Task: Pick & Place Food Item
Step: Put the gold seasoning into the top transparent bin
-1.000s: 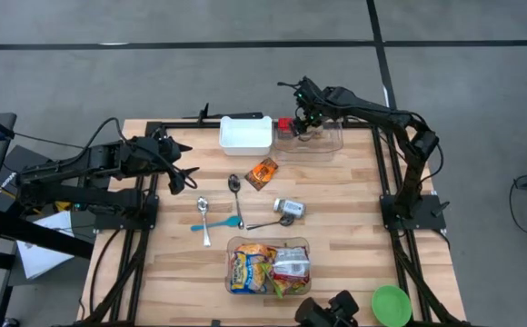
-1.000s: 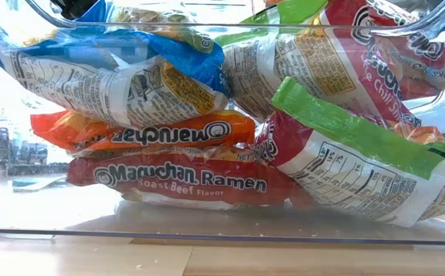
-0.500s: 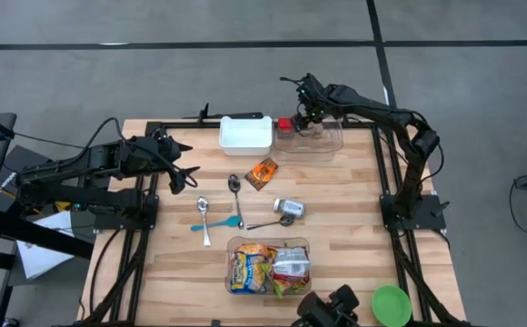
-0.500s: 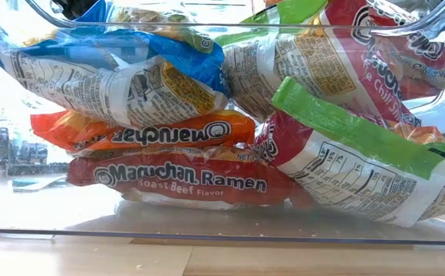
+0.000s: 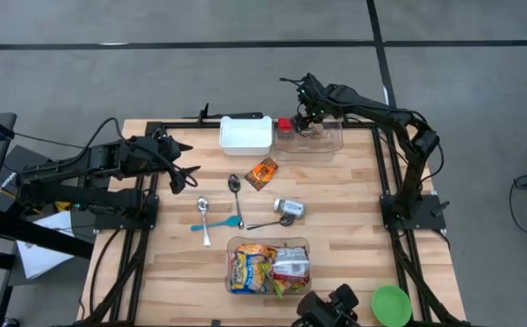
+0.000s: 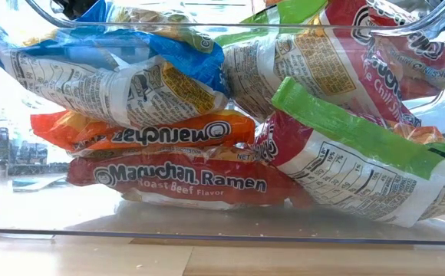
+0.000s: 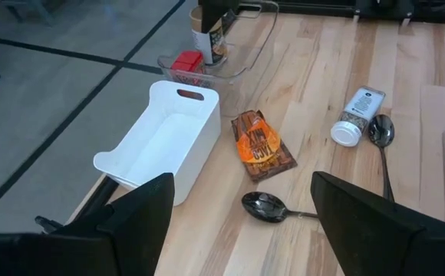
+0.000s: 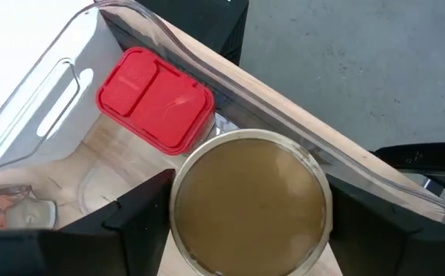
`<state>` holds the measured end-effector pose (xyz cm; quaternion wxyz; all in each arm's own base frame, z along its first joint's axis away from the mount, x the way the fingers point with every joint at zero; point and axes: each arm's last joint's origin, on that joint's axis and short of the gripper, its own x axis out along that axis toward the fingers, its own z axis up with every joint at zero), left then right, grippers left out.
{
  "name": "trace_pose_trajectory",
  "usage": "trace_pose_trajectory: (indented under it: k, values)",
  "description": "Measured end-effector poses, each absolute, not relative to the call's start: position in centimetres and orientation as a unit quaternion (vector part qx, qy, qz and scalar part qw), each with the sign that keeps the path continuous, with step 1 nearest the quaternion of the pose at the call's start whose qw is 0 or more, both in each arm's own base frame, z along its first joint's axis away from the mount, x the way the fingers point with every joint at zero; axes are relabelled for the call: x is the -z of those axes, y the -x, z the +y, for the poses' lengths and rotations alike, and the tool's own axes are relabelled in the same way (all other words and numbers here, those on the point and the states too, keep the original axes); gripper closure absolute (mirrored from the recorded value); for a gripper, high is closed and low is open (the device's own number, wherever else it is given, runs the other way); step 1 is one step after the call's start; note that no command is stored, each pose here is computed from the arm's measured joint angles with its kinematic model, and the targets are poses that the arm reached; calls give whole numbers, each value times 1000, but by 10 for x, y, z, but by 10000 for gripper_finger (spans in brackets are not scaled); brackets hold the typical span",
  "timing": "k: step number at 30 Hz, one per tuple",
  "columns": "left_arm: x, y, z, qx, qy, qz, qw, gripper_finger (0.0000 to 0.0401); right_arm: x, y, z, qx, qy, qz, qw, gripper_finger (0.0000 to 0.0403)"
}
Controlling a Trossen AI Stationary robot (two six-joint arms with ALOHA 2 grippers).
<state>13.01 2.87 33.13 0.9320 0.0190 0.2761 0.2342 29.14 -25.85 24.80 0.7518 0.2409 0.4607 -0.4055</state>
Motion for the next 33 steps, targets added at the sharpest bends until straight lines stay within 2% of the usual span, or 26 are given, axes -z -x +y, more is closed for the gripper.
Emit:
trace_pose_trajectory:
  k: [6, 22, 33]
  values:
    - [-332, -130, 29, -234, -19, 274, 932, 101, -231, -296, -260, 397, -250, 486, 738, 120]
    - [-332, -130, 29, -235, -16, 274, 932, 101, -232, -297, -263, 400, -247, 470, 747, 120]
    - [-331, -130, 29, -236, -13, 273, 932, 101, -233, -298, -264, 399, -248, 464, 751, 99]
